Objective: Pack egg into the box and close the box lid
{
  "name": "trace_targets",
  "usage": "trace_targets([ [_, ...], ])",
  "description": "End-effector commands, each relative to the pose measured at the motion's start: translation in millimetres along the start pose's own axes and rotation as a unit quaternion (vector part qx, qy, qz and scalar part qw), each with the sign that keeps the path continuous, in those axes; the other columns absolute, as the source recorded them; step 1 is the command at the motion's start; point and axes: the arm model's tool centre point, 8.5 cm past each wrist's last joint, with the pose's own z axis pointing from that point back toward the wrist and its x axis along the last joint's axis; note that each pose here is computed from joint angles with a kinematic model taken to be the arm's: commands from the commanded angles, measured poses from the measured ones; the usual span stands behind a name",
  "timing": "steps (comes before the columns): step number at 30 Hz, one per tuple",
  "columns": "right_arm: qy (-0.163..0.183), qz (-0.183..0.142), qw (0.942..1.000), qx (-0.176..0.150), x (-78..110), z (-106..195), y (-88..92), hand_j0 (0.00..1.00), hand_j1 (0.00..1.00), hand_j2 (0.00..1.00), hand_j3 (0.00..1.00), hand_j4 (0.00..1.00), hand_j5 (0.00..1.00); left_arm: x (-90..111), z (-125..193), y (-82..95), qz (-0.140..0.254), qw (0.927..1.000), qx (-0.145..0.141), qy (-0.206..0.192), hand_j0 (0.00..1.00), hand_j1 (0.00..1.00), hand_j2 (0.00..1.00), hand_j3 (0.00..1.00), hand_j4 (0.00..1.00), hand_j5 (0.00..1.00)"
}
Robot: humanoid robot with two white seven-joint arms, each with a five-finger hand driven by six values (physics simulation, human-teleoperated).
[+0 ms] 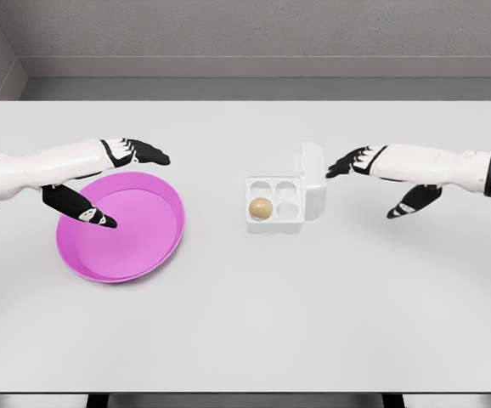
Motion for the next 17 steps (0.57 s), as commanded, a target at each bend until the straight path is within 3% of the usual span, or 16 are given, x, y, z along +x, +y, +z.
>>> trace_targets([
  [1,-0.021,-0.006,0.9997,-0.009,7.2,-16,0.2,1.00,1.00,1.00,1.00,1.00,1.00,0,0,1.1,0.004,1.0000,0.004,-0.002,1.00,1.00,1.00,1.00,1.00,1.00],
  [5,-0.061,-0.013,0.9981,0.001,23.7,-54,14.3,1.00,1.00,1.00,1.00,1.00,1.00,0,0,1.1,0.004,1.0000,0.004,-0.002,1.00,1.00,1.00,1.00,1.00,1.00],
  [10,-0.084,-0.005,0.9964,-0.009,35.7,-76,6.9,1.00,1.00,1.00,1.00,1.00,1.00,0,0,0.3,0.004,1.0000,0.002,0.000,1.00,1.00,1.00,1.00,1.00,1.00],
  [13,-0.068,0.033,0.9966,-0.033,31.2,-60,-34.4,1.00,1.00,1.00,1.00,1.00,1.00,0,0,1.0,0.004,1.0000,0.004,-0.001,1.00,1.00,1.00,1.00,1.00,1.00],
  [14,-0.041,0.039,0.9974,-0.044,19.8,-37,-44.2,1.00,1.00,1.00,1.00,1.00,1.00,0,1,1.8,0.004,1.0000,0.004,0.000,1.00,1.00,1.00,1.00,1.00,1.00],
  [17,0.006,0.041,0.9984,-0.040,1.8,0,-45.6,1.00,1.00,1.00,1.00,1.00,1.00,1,1,3.1,0.004,1.0000,0.007,-0.002,1.00,1.00,1.00,1.00,1.00,1.00],
])
